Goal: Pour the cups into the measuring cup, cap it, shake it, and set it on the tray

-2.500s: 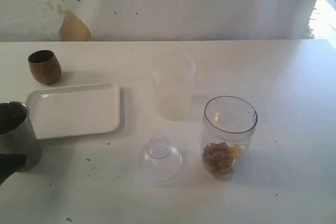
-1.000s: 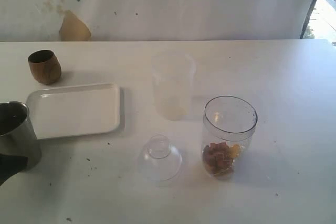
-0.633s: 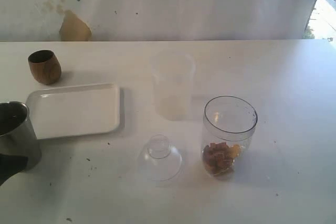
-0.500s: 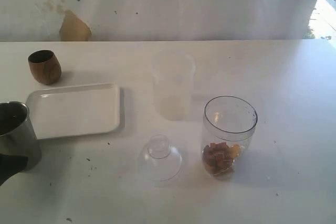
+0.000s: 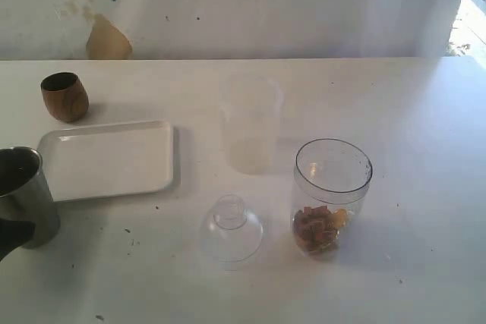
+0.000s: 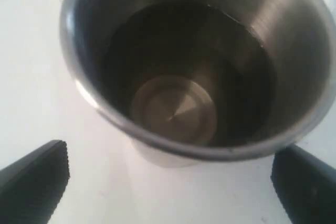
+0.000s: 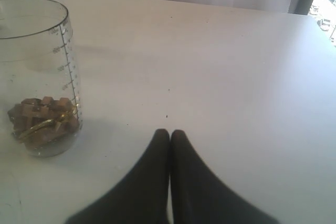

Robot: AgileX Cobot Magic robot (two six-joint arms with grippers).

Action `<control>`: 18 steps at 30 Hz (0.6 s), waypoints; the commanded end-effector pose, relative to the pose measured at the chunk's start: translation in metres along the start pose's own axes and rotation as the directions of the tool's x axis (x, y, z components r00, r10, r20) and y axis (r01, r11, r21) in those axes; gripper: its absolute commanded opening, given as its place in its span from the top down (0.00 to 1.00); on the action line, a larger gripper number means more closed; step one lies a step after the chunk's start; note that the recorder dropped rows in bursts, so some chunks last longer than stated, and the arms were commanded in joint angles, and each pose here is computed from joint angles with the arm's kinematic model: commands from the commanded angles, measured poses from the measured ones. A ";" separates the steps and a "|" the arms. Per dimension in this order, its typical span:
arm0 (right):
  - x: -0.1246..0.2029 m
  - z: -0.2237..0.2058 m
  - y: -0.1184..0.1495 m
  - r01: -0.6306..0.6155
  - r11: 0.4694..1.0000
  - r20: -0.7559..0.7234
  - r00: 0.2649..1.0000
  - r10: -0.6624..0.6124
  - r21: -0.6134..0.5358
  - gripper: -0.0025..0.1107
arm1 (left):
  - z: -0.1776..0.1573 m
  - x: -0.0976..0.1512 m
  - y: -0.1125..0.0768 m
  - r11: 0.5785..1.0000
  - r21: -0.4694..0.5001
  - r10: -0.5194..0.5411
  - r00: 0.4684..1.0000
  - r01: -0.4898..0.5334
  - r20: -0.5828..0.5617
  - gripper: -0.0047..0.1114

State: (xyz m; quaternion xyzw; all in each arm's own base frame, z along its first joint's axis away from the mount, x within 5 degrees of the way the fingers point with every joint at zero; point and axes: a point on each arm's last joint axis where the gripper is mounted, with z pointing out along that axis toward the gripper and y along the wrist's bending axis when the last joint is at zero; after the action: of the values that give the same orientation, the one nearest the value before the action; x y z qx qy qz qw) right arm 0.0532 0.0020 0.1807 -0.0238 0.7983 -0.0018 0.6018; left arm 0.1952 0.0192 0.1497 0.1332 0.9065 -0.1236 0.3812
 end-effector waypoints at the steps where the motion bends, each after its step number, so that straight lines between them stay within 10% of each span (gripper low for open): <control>1: -0.001 0.000 0.000 -0.001 1.000 0.016 1.000 0.001 0.002 0.98 | 0.000 0.000 0.004 0.999 -0.039 -0.016 1.000 0.015 -0.006 0.06; 18: -0.001 0.000 0.000 -0.001 1.000 0.016 1.000 0.001 0.002 0.98 | -0.005 0.007 -0.008 0.997 0.009 -0.075 0.997 0.075 0.011 0.06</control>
State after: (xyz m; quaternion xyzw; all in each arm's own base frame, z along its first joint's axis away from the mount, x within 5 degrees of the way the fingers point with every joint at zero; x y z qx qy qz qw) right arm 0.0532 0.0020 0.1807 -0.0238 0.7983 -0.0018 0.6018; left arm 0.1901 0.0130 0.1493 0.1155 0.9028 -0.1585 0.3827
